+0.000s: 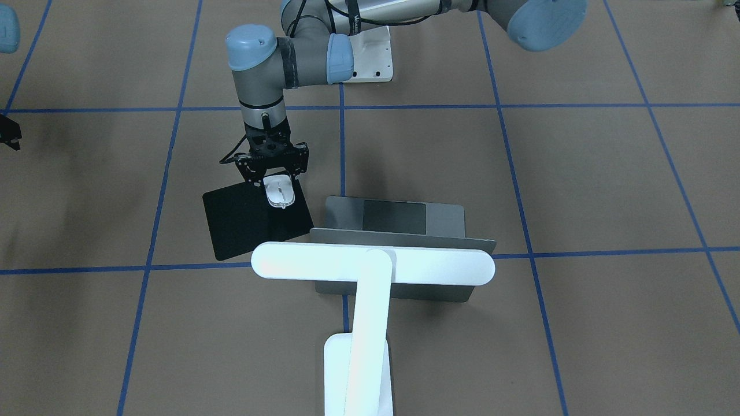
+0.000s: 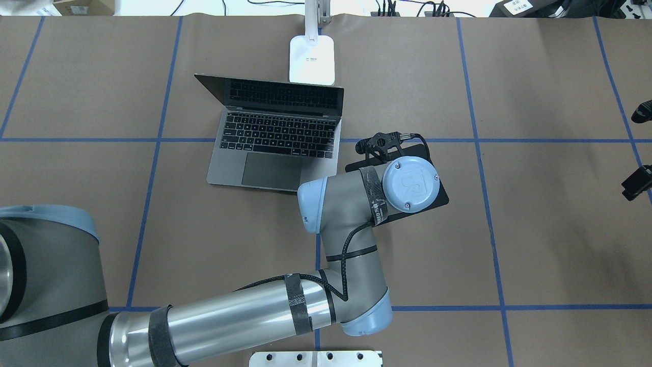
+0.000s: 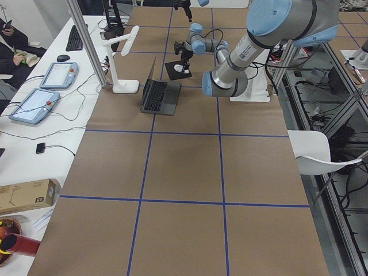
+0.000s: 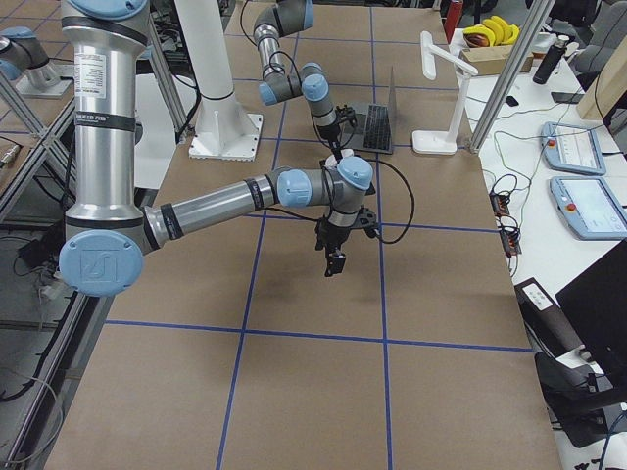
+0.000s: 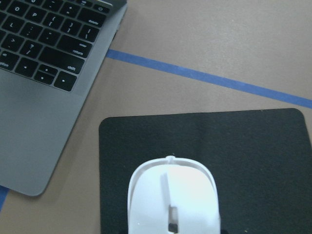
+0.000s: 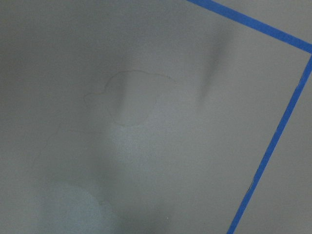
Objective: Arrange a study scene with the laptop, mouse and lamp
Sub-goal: 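Carry the white mouse with the left gripper over the mouse pad, then lower the mouse onto the pad and open the left gripper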
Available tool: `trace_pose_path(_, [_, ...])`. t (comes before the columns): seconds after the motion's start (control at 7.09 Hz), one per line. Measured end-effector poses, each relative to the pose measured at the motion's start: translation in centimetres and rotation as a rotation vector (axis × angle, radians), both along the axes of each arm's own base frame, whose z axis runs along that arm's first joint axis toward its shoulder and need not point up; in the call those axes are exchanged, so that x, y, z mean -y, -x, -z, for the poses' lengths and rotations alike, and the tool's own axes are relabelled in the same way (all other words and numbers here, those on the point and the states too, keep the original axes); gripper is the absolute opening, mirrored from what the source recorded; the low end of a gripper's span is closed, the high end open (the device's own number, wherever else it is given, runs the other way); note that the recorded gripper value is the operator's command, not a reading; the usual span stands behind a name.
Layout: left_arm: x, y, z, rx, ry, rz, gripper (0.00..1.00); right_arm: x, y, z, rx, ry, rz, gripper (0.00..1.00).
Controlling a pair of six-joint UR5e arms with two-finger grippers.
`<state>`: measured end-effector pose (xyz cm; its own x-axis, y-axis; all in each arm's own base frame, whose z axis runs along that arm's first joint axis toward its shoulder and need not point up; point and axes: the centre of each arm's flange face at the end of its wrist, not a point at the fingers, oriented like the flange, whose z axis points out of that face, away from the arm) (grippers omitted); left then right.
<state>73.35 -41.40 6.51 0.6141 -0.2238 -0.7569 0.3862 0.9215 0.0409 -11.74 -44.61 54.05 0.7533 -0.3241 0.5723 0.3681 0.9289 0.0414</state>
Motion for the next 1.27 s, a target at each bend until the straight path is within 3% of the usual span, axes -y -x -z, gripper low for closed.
trace_pose_path(0.56, [-0.3,4.3,1.5,-0.025,-0.054,-0.041,0.99,0.5,-0.1,0.3,0.001,-0.003,-0.01,1.0])
trace_pose_path(0.99, [-2.2,20.0,1.8,-0.012,-0.056,-0.17,0.99,1.3,-2.0,0.7,-0.005,0.025,-0.109,1.0])
trace_pose_path(1.27, [-2.7,29.4,-2.1,0.01,-0.054,-0.224,0.99,2.2,-3.9,1.1,-0.011,0.052,-0.208,1.0])
